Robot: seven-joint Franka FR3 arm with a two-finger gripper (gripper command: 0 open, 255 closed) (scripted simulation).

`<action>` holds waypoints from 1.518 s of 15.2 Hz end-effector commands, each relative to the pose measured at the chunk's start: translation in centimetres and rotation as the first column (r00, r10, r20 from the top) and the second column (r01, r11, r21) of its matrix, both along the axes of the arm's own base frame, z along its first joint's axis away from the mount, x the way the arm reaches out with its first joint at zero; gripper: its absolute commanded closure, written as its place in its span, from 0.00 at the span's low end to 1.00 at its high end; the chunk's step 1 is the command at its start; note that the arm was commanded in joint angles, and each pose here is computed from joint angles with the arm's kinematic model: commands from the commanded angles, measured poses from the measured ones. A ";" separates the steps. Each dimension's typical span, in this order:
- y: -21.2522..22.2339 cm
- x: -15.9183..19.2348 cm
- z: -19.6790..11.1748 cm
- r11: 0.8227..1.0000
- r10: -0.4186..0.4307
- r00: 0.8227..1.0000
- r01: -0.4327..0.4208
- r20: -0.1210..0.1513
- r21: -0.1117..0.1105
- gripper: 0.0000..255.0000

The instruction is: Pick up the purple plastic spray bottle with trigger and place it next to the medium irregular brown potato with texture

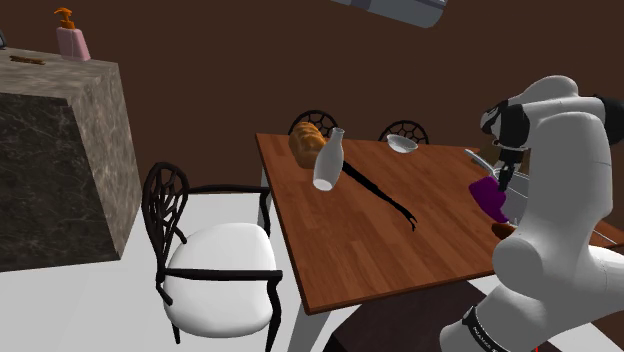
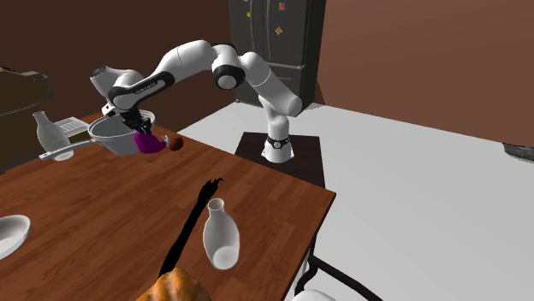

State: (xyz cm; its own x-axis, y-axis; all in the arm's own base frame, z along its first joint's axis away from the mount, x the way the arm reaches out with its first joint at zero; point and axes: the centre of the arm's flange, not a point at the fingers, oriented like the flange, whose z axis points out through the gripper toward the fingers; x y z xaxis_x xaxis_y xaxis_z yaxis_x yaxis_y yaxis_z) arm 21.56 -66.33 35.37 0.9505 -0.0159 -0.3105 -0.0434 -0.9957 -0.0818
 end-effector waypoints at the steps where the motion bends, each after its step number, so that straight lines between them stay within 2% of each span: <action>1: 0.0 0.0 -1.1 1.000 0.000 1.000 0.000 0.000 -0.001 1.00; 7: 0.0 0.0 -4.4 1.000 0.000 1.000 0.000 0.000 -0.001 1.00; 15: 0.0 0.0 -4.4 1.000 0.000 1.000 0.000 0.000 -0.001 1.00; 16: 0.3 -0.1 -4.4 1.000 0.000 1.000 0.000 0.001 -0.001 0.00; 20: 1.4 0.2 -3.5 1.000 0.000 1.000 0.000 0.001 -0.001 0.00; 21: 0.0 0.0 -4.4 1.000 0.000 1.000 0.000 0.000 -0.001 0.00; 23: -0.2 0.8 -1.9 1.000 0.000 1.000 0.000 0.000 -0.001 0.00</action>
State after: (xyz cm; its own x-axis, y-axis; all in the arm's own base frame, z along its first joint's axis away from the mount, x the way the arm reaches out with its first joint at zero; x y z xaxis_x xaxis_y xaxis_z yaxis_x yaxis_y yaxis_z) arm 22.47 -65.07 33.03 0.9480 -0.0103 -0.3181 -0.0632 -0.9857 -0.1563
